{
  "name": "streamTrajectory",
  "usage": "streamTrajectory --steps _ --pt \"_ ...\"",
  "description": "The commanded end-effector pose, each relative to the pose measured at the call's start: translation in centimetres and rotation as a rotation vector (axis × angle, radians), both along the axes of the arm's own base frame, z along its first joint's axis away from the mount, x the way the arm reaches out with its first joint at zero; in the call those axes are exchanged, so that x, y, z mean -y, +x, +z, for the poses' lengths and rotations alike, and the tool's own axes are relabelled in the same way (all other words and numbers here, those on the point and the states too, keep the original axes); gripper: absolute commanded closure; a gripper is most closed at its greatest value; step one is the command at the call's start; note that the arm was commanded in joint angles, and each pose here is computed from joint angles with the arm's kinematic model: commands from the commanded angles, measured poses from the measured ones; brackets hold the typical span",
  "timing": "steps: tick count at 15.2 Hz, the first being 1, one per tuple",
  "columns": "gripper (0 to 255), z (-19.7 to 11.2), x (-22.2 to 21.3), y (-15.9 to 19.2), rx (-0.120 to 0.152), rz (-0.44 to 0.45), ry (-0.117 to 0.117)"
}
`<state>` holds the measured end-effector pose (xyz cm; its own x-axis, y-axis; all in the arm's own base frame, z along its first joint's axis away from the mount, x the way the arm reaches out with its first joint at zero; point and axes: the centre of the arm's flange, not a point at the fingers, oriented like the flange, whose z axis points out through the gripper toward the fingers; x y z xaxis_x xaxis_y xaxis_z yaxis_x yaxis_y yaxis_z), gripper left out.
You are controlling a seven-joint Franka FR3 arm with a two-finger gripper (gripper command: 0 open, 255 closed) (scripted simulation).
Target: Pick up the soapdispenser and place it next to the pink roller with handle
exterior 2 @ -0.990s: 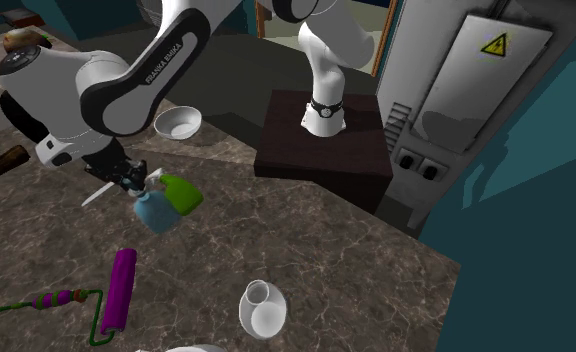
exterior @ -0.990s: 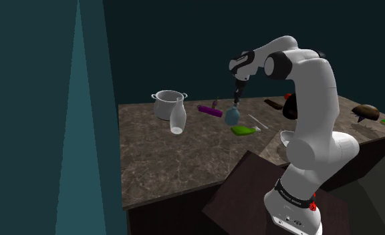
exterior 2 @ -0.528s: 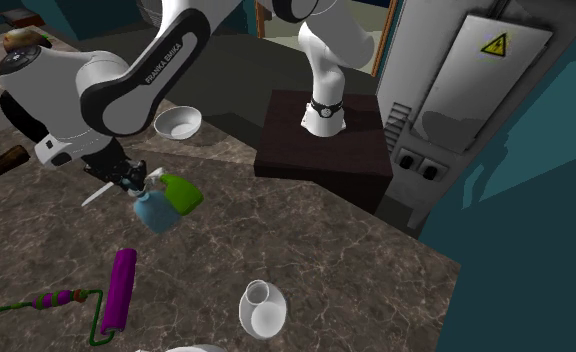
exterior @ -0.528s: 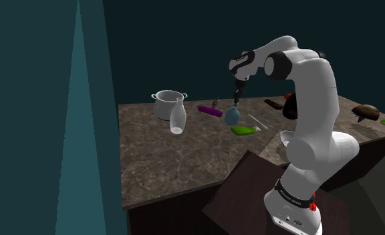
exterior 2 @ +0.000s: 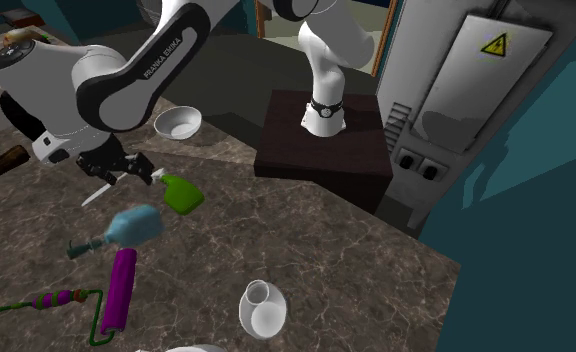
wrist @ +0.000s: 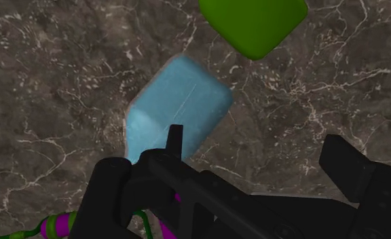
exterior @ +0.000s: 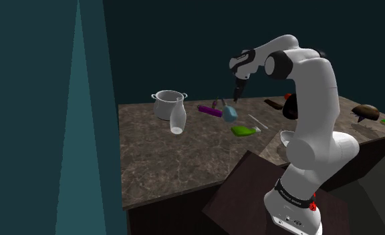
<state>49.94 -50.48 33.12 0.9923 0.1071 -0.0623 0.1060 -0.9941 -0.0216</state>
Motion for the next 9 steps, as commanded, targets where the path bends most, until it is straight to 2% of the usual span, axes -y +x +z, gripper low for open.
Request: streamTrajectory --steps 1,2,9 --pt "0 2.2 0.2 0.1 0.0 0.0 0.001" --pt "0 3.2 0.2 0.2 0.0 0.0 0.001" --pt "0 3.2 0.2 0.2 0.0 0.0 0.001"
